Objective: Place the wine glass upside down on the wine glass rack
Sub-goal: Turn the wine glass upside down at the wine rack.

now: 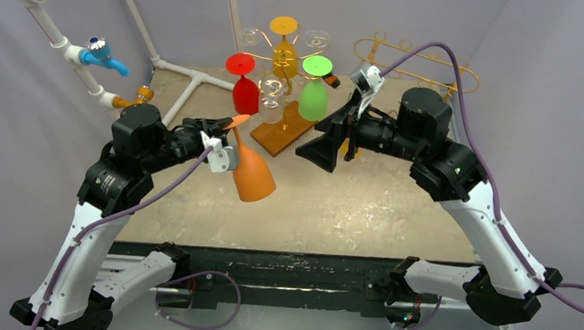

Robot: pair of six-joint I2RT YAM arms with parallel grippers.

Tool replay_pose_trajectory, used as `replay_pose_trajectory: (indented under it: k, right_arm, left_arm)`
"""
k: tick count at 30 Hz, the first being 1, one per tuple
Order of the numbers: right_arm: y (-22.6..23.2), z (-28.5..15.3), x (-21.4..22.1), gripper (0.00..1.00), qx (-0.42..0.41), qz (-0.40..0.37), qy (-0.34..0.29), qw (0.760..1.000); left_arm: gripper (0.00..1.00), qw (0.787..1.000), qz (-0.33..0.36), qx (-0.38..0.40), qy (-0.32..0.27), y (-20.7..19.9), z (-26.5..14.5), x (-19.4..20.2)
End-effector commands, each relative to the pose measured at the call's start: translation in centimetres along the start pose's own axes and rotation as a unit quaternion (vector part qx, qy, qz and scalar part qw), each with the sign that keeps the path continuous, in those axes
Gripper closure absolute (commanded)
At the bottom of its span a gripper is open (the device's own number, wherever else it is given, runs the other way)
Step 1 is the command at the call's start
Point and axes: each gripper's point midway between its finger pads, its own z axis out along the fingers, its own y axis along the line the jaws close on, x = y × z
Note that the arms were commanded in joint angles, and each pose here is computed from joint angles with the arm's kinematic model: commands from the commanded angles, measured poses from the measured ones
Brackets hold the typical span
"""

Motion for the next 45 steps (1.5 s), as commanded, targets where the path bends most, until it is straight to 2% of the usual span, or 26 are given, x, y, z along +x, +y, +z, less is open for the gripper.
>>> replay_pose_trajectory:
  k: [1, 5, 12, 18, 24, 28, 33, 34, 35, 36, 38, 40, 41, 45]
  right_arm:
    - [2.3, 0.0, -1.7, 0.01, -0.075, -0.04, -0.076, 0.994]
    - [2.3, 3.7, -0.5, 0.01, -0.107, -0.012, -0.044, 0.993]
    - [4.0, 7.5, 1.3, 0.01, -0.12, -0.017, -0.024, 0.992]
    - [4.3, 9.1, 3.6, 0.01, -0.138, 0.0, -0.011, 0.99]
    - [5.1, 11.0, 8.2, 0.01, -0.159, 0.027, 0.031, 0.986]
    - [4.8, 11.3, 8.1, 0.01, -0.148, 0.035, 0.01, 0.988]
    - [4.5, 10.6, 6.7, 0.21, -0.127, 0.034, -0.016, 0.991]
    - [4.2, 10.3, 6.5, 0.25, -0.114, 0.035, -0.023, 0.993]
    - [3.5, 10.0, 6.2, 0.27, -0.092, 0.032, -0.032, 0.995]
    - [2.9, 9.7, 6.0, 0.3, -0.073, 0.026, -0.039, 0.996]
    - [1.1, 8.4, 5.3, 0.32, -0.018, 0.01, -0.059, 0.998]
    - [-1.2, 7.0, 5.1, 0.33, 0.048, -0.005, -0.073, 0.996]
    - [-2.3, 6.0, 5.0, 0.34, 0.074, -0.009, -0.083, 0.994]
    - [-8.1, 1.4, 5.7, 0.35, 0.202, -0.024, -0.126, 0.971]
  left_arm:
    - [1.0, 0.998, 0.027, -0.003, -0.05, 0.6, -0.3, -2.3]
    - [1.0, 0.996, 0.037, -0.021, -0.073, 1.6, -0.4, -3.4]
    - [1.0, 0.994, 0.051, -0.032, -0.087, 2.5, 0.1, -4.0]
    - [1.0, 0.993, 0.068, -0.041, -0.089, 2.9, 0.2, -4.1]
    - [1.0, 0.99, 0.089, -0.06, -0.087, 3.1, 0.1, -3.7]
    - [1.0, 0.99, 0.092, -0.06, -0.092, 3.0, 0.0, -3.9]
    - [1.0, 0.989, 0.1, -0.06, -0.093, 2.8, -0.2, -4.0]
    - [0.97, 0.989, 0.101, -0.059, -0.095, 2.8, -0.3, -4.1]
    - [0.82, 0.988, 0.1, -0.059, -0.099, 2.7, -0.4, -4.3]
    - [0.6, 0.988, 0.097, -0.059, -0.102, 2.7, -0.5, -4.4]
    - [0.25, 0.99, 0.084, -0.055, -0.104, 2.5, -0.6, -4.5]
    - [0.06, 0.993, 0.059, -0.042, -0.093, 2.1, -0.5, -4.1]
    - [0.01, 0.995, 0.045, -0.037, -0.085, 1.9, -0.5, -3.8]
    - [0.0, 0.997, -0.037, -0.034, -0.051, 1.4, -0.9, -2.7]
